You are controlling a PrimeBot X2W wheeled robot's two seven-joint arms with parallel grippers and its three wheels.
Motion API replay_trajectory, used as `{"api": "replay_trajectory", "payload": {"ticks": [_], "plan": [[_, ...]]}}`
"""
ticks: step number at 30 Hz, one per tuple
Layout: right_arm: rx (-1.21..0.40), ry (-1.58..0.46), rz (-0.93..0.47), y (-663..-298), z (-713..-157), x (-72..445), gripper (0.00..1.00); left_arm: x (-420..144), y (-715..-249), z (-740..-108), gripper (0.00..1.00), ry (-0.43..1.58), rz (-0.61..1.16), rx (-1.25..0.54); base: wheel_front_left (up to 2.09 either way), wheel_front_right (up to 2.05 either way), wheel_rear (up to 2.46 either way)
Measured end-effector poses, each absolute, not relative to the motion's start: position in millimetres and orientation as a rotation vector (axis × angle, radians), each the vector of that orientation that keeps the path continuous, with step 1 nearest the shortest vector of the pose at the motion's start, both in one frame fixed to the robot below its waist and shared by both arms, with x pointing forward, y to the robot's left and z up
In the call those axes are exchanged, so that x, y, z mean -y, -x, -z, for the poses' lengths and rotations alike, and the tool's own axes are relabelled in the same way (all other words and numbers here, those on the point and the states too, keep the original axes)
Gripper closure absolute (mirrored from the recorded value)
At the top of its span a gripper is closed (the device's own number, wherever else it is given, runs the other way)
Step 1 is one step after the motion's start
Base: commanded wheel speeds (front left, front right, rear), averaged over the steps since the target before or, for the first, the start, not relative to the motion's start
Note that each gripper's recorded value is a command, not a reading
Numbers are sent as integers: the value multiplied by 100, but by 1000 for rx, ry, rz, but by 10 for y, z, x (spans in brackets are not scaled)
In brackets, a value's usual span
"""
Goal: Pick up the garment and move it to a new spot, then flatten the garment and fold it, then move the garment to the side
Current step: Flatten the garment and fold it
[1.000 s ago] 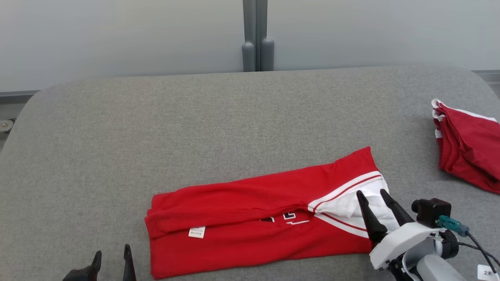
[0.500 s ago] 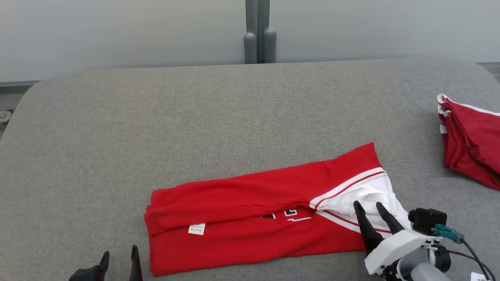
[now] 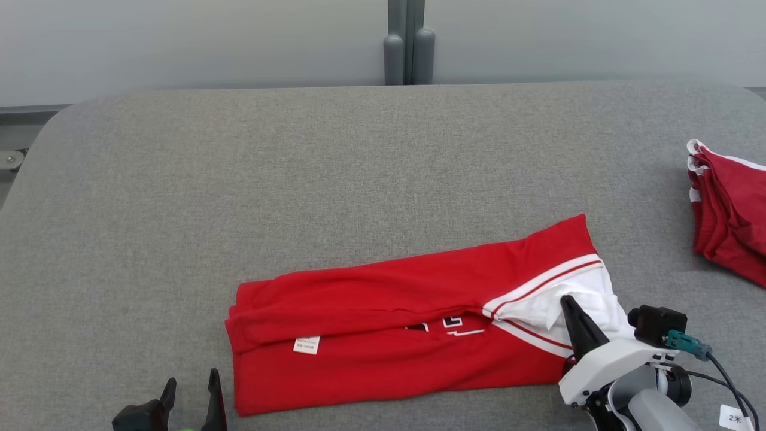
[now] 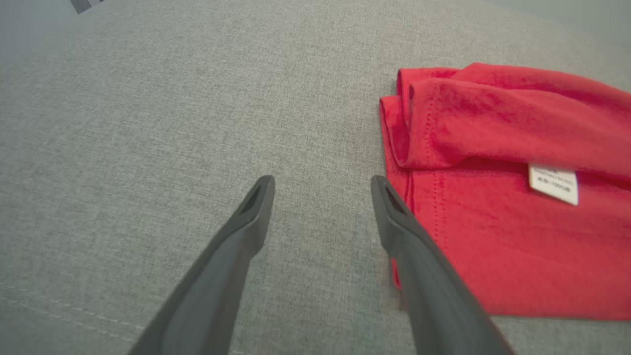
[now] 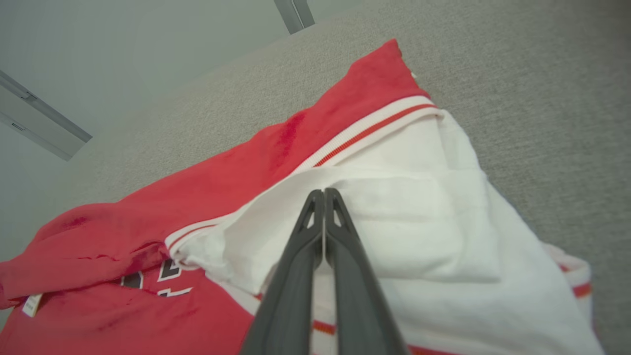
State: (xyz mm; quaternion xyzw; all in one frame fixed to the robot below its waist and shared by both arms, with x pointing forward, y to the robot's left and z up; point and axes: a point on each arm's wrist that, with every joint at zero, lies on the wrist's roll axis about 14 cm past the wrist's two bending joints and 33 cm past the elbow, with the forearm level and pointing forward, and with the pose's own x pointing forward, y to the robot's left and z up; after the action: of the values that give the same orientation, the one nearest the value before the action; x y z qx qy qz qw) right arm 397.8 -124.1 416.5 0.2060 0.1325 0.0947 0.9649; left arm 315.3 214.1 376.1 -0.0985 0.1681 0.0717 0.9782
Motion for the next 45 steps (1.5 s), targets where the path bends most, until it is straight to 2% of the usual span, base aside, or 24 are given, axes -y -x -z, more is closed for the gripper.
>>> {"api": "replay_trajectory", "payload": {"ticks": [12, 22, 23, 24, 25, 29, 36, 40, 45], "plan": [[-243, -439, -148, -3889, -4195, 1361, 100, -2005, -3312, -3810, 0, 198, -93, -323, 0, 0, 0], [-259, -488, -112, -3440, -4101, 1432, 100, -1825, -3519, -3871, 0, 186, -25, -302, 0, 0, 0], [-268, -492, -104, -3392, -4073, 1447, 88, -1807, -3532, -3869, 0, 186, -19, -303, 0, 0, 0], [-276, -491, -100, -3354, -4049, 1461, 53, -1788, -3547, -3868, 0, 186, -13, -303, 0, 0, 0], [-283, -487, -97, -3324, -4029, 1480, 0, -1763, -3563, -3870, 0, 186, -4, -303, 0, 0, 0], [-292, -480, -82, -3249, -3996, 1537, 0, -1682, -3629, -3907, 0, 185, 21, -292, 0, 0, 0], [-263, -374, 4, -3082, -4028, 2001, 0, -1730, -3589, -3995, 0, 182, 2, -265, 0, 0, 0], [-163, -343, 37, -3209, -4292, 2183, 0, -1836, -3521, -4024, 0, 176, -37, -253, 0, 0, 0], [-99, -307, -9, -3463, -4501, 2093, 0, -1873, -3470, -4056, 0, 173, -49, -242, 0, 0, 0]]}}
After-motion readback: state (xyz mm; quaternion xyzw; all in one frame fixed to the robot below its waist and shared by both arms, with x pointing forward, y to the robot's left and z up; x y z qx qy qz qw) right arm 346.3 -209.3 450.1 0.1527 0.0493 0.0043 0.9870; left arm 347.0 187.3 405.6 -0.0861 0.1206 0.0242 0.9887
